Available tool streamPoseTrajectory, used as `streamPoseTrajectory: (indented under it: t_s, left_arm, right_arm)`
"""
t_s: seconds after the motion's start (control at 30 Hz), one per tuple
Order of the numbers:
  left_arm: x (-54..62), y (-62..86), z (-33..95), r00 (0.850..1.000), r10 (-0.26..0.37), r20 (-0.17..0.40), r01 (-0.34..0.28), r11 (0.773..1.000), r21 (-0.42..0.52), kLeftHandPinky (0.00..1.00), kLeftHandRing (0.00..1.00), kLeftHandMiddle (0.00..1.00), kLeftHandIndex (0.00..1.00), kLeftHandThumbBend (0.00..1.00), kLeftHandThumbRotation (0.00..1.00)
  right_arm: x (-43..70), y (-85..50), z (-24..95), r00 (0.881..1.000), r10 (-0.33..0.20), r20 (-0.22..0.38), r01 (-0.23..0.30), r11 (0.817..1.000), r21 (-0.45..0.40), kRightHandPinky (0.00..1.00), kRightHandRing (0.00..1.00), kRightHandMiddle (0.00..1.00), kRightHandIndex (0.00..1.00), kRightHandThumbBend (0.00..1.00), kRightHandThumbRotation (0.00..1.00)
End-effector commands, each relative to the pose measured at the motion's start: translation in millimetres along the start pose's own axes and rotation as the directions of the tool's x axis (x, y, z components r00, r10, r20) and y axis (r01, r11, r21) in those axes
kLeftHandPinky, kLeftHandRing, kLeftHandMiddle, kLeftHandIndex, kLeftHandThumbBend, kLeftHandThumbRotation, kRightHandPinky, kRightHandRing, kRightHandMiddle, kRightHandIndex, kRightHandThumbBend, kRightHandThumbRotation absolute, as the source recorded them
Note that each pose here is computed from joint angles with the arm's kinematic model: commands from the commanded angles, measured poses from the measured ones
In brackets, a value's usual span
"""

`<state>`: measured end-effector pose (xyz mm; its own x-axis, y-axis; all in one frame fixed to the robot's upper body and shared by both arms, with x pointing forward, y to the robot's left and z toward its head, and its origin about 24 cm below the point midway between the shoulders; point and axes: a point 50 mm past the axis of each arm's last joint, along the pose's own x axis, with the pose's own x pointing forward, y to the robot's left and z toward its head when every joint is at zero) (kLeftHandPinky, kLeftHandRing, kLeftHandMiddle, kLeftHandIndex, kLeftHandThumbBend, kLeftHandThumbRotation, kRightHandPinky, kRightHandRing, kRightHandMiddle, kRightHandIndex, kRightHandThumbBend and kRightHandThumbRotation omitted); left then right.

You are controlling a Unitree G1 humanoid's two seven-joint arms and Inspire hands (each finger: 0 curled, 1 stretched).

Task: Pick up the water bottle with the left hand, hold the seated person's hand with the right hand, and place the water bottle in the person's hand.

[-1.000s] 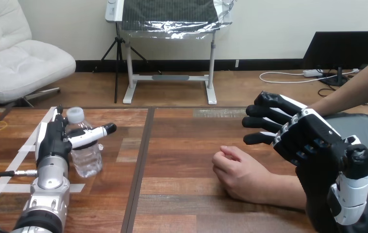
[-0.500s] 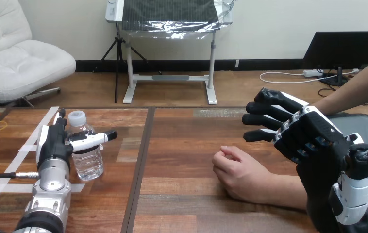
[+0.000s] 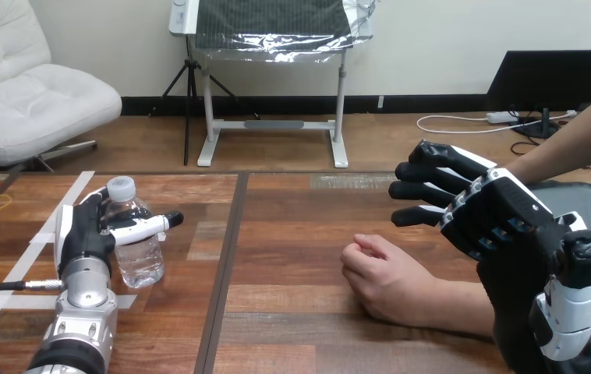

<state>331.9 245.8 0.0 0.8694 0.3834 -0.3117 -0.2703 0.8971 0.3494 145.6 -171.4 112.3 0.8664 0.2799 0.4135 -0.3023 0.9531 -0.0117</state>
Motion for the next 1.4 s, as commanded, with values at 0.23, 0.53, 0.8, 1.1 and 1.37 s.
streamPoseTrajectory:
  t_s: [0.23,0.53,0.8,1.1,1.37]
  left_arm:
    - [4.4,-8.9,34.9,0.995,0.021,0.098,-0.016,0.999,-0.046,0.36,0.45,0.51,0.55,0.80,0.00]
    - [3.4,-9.6,34.1,0.993,0.029,0.114,-0.024,0.999,-0.037,0.31,0.37,0.44,0.48,0.73,0.00]
    - [3.0,-9.9,34.2,0.992,0.028,0.120,-0.024,0.999,-0.031,0.29,0.35,0.41,0.44,0.70,0.00]
    - [2.9,-9.4,32.8,0.993,0.026,0.119,-0.023,0.999,-0.025,0.30,0.35,0.42,0.44,0.70,0.00]
    - [2.4,-8.6,32.6,0.991,0.028,0.132,-0.025,0.999,-0.020,0.30,0.35,0.42,0.43,0.69,0.00]
  right_arm:
    - [7.4,0.3,11.0,0.997,0.010,0.073,-0.009,1.000,-0.011,0.65,0.74,0.76,0.77,0.87,1.00]
    - [7.0,0.1,10.5,0.998,0.008,0.070,-0.007,1.000,-0.011,0.65,0.74,0.76,0.77,0.88,1.00]
    - [6.9,0.3,10.1,0.998,0.009,0.065,-0.009,1.000,-0.007,0.66,0.75,0.77,0.78,0.88,1.00]
    - [6.9,0.3,9.4,0.998,0.010,0.068,-0.010,1.000,-0.011,0.66,0.75,0.77,0.78,0.86,1.00]
    - [7.2,0.2,8.3,0.998,0.008,0.066,-0.007,1.000,-0.007,0.66,0.75,0.77,0.78,0.86,1.00]
